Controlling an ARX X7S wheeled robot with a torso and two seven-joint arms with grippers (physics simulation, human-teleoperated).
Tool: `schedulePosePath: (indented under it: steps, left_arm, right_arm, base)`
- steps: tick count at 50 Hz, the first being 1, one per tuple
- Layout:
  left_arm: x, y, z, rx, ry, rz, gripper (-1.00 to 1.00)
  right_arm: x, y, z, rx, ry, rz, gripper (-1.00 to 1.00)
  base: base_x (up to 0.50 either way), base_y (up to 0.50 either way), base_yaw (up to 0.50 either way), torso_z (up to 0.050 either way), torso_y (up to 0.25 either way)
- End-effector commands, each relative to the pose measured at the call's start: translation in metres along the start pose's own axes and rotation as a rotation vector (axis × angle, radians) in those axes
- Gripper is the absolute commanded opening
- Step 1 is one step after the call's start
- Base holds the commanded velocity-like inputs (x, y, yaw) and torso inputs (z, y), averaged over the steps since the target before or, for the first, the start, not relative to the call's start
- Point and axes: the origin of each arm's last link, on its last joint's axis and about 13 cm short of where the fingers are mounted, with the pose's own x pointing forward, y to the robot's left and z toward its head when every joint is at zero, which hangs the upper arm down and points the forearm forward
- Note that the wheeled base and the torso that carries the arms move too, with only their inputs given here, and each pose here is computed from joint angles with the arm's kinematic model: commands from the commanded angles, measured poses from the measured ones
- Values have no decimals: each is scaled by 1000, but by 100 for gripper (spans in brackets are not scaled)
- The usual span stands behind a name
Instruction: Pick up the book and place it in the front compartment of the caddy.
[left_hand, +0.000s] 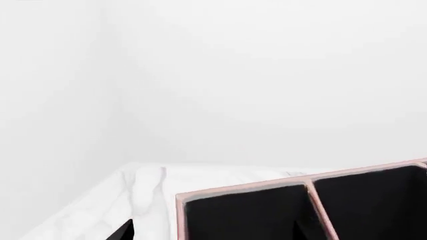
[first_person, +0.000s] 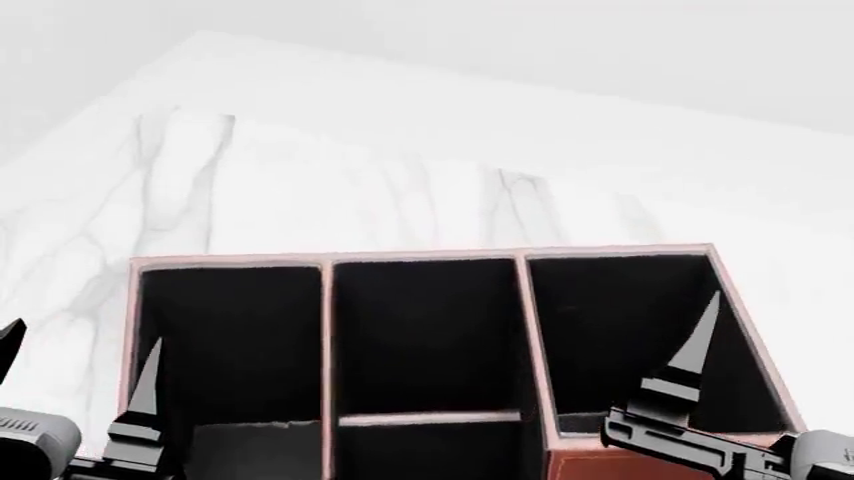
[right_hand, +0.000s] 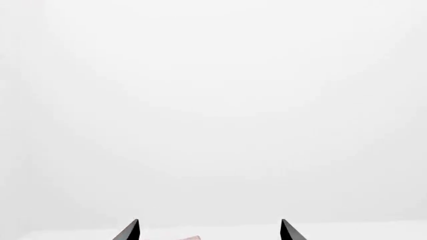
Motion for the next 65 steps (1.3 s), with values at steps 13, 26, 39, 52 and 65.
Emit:
schedulePosePath:
  steps: [13,26,39,52,65]
  left_arm:
    - [5,3,1,26,7,-102,100]
    - [-5,-8,4,69,102,-565,100]
    - [-18,-16,2,-18,237,-919,100]
    - [-25,-16,3,8,266,-1021,100]
    - [-27,-18,4,33,286,-1103,100]
  right_arm:
    - [11,-10,-5,-74,7,3,100]
    - [14,-24,-5,-102,4,-65,100]
    - [16,-23,-4,-110,-5,-60,100]
    - [15,-24,-7,-114,-4,-63,100]
    - [14,-24,-6,-127,-7,-66,100]
  base:
    - [-16,47,38,0,0]
    - [0,0,0,0,0]
    - [0,0,0,0,0]
    - [0,0,0,0,0]
    - [0,0,0,0,0]
